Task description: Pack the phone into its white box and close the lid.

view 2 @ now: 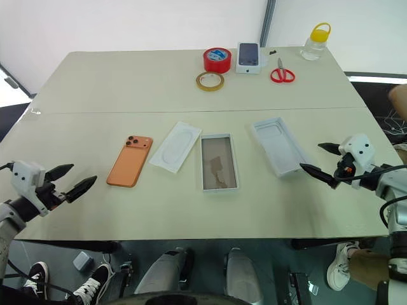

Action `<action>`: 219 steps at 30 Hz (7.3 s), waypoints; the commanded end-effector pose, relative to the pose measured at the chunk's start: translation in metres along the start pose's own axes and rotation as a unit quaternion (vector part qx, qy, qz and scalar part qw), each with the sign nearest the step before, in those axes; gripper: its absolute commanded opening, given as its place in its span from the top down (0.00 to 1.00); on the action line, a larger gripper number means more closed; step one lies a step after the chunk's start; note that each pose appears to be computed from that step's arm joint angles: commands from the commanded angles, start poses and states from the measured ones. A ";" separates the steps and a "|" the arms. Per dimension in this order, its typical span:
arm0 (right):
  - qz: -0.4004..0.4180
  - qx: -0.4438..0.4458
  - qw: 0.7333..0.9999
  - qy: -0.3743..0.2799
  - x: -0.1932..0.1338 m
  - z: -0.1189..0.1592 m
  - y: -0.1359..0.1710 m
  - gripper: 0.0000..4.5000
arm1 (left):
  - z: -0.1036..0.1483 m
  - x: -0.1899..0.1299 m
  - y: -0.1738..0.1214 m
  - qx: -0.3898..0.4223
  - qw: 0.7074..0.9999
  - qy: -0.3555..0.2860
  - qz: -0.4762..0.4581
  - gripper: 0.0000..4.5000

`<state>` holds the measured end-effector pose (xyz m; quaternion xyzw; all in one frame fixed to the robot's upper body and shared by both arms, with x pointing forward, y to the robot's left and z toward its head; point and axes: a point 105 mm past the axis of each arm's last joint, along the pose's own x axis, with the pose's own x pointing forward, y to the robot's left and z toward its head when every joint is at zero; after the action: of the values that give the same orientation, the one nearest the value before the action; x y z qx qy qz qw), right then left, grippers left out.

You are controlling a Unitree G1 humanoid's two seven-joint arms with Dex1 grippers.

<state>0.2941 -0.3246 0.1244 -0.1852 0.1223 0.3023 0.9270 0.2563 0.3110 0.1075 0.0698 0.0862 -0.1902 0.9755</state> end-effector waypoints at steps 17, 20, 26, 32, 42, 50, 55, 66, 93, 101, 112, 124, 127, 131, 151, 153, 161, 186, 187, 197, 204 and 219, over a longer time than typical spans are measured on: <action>0.013 -0.031 0.999 -0.028 0.002 0.031 0.004 0.02 | 0.023 0.005 0.002 0.024 0.999 -0.029 0.003 0.00; 0.013 -0.030 0.999 -0.029 0.002 0.031 0.004 0.02 | 0.025 0.006 0.001 0.021 0.999 -0.035 0.001 0.00; 0.016 -0.035 0.999 -0.032 0.004 0.034 0.005 0.02 | 0.026 0.014 -0.005 0.016 0.999 -0.031 -0.008 0.00; 0.039 -0.069 0.996 -0.044 0.015 0.050 0.013 0.02 | 0.042 0.033 -0.017 0.016 0.999 -0.043 -0.016 0.00; 0.131 -0.110 0.976 -0.132 0.068 0.111 0.065 0.02 | 0.057 0.105 -0.060 -0.073 0.992 -0.052 -0.087 0.00; 0.150 -0.111 0.971 -0.148 0.078 0.119 0.084 0.02 | 0.060 0.153 -0.092 -0.100 0.989 -0.039 -0.106 0.00; 0.145 -0.108 0.972 -0.148 0.078 0.116 0.086 0.02 | 0.052 0.160 -0.108 -0.138 0.982 -0.016 -0.126 0.00; 0.137 -0.106 0.973 -0.155 0.082 0.118 0.089 0.02 | 0.032 0.167 -0.137 -0.194 0.964 0.078 -0.167 0.00; 0.171 -0.116 0.967 -0.147 0.084 0.121 0.102 0.00 | 0.009 0.154 -0.147 -0.251 0.938 0.172 -0.168 0.71; 0.272 -0.128 0.951 -0.064 0.081 0.080 0.147 0.00 | 0.009 0.156 -0.147 -0.268 0.933 0.175 -0.162 1.00; 0.312 -0.149 0.938 -0.026 0.097 0.066 0.173 0.00 | 0.042 0.155 -0.135 -0.322 0.929 0.113 -0.143 1.00; 0.346 -0.186 0.920 0.015 0.118 0.050 0.181 1.00 | 0.059 0.144 -0.122 -0.354 0.924 0.080 -0.116 1.00; 0.340 -0.184 0.922 0.007 0.123 0.055 0.180 1.00 | 0.064 0.142 -0.122 -0.369 0.919 0.066 -0.121 1.00; 0.336 -0.182 0.924 -0.020 0.134 0.071 0.186 1.00 | 0.074 0.141 -0.120 -0.391 0.911 0.045 -0.125 1.00; 0.307 -0.154 0.935 -0.083 0.146 0.107 0.193 0.01 | 0.076 0.144 -0.147 -0.402 0.903 0.041 -0.144 1.00; 0.303 -0.138 0.939 -0.085 0.131 0.108 0.179 0.01 | 0.076 0.145 -0.152 -0.397 0.905 0.044 -0.148 1.00; 0.226 -0.135 0.964 -0.032 0.103 0.080 0.124 0.01 | 0.067 0.150 -0.167 -0.391 0.905 0.061 -0.157 1.00; 0.161 -0.138 0.974 -0.076 0.123 0.098 0.096 0.00 | 0.067 0.144 -0.174 -0.377 0.909 0.064 -0.166 0.01; 0.158 -0.133 0.975 -0.083 0.124 0.102 0.096 0.00 | 0.070 0.143 -0.173 -0.371 0.911 0.059 -0.169 0.01; 0.148 -0.107 0.974 -0.131 0.144 0.128 0.107 0.54 | 0.104 0.134 -0.173 -0.333 0.922 -0.005 -0.199 0.00; 0.164 -0.102 0.970 -0.144 0.159 0.138 0.133 0.99 | 0.113 0.121 -0.134 -0.269 0.949 -0.071 -0.147 0.00; 0.199 -0.148 0.956 -0.156 0.215 0.179 0.228 0.99 | 0.047 0.075 -0.016 -0.252 0.966 0.050 -0.032 0.00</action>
<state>0.3455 0.0226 0.1413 -0.2377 -0.0206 0.5227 0.8184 0.3271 0.2563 0.1295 -0.1749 0.1886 -0.1823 0.9490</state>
